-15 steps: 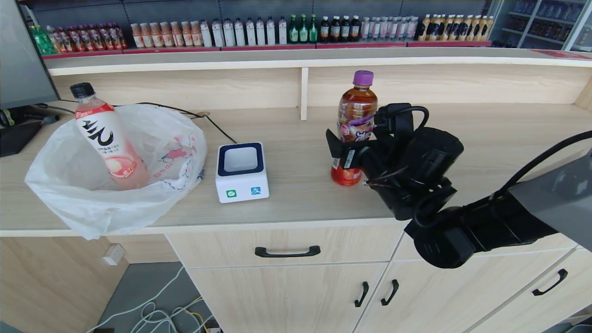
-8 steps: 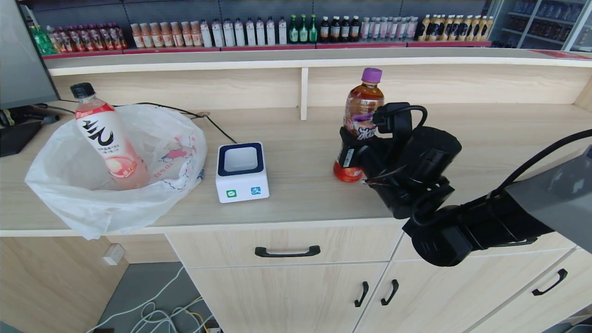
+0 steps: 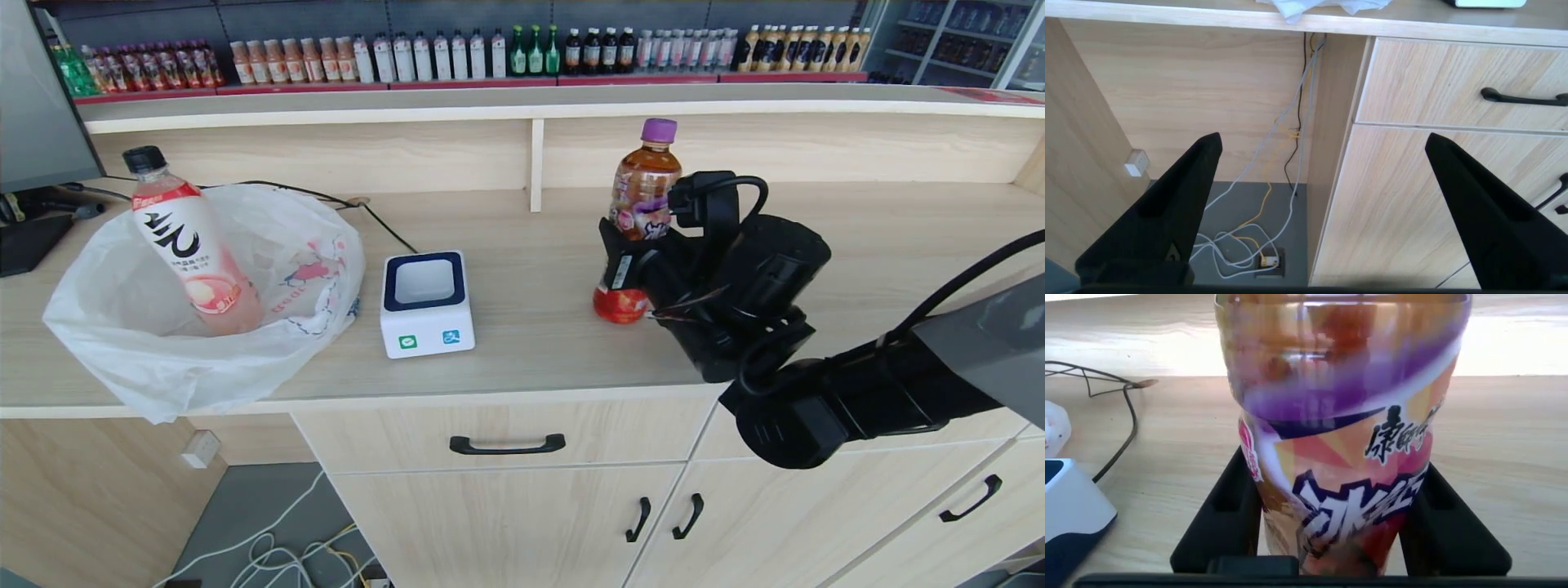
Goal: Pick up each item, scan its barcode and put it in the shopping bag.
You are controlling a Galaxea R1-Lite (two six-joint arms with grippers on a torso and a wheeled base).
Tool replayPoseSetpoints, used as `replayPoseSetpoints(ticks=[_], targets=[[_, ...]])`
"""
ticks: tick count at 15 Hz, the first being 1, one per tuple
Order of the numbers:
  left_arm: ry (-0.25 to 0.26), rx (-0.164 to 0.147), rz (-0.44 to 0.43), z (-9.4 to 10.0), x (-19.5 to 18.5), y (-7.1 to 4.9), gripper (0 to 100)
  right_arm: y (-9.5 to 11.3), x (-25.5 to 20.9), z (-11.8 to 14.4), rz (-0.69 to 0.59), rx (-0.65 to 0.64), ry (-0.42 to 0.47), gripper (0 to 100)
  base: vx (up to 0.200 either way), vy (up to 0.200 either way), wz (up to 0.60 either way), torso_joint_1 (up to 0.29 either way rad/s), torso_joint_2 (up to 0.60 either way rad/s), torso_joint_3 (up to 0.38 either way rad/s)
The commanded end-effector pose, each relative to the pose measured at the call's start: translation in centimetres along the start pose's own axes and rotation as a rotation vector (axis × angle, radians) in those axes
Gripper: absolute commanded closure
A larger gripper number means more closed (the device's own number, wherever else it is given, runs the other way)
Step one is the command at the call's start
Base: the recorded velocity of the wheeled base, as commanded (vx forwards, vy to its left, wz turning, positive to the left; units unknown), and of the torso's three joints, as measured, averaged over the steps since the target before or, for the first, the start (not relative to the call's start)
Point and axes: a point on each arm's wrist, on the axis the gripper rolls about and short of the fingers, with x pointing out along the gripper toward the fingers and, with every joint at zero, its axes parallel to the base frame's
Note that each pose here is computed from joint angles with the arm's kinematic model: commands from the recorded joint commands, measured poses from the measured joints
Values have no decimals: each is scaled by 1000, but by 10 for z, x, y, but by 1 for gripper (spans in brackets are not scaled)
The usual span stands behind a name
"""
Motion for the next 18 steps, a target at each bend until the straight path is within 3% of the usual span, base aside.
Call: replayPoseSetpoints(ticks=[1, 9, 11, 13, 18], targets=[[0, 2, 0, 0, 0, 0, 0, -2, -5, 16, -1, 7, -32, 100, 0, 0, 0, 0, 0, 0], [0, -1, 0, 0, 0, 0, 0, -4, -60, 70, 47, -18, -81, 100, 0, 0, 0, 0, 0, 0], [0, -1, 0, 0, 0, 0, 0, 3, -85, 72, 100, -3, -57, 100, 0, 0, 0, 0, 0, 0], [0, -1, 0, 0, 0, 0, 0, -4, -108, 71, 114, -12, -28, 100, 0, 0, 0, 0, 0, 0], [1, -1, 0, 0, 0, 0, 0, -13, -126, 89, 119, 62, -62, 100, 0, 0, 0, 0, 0, 0]])
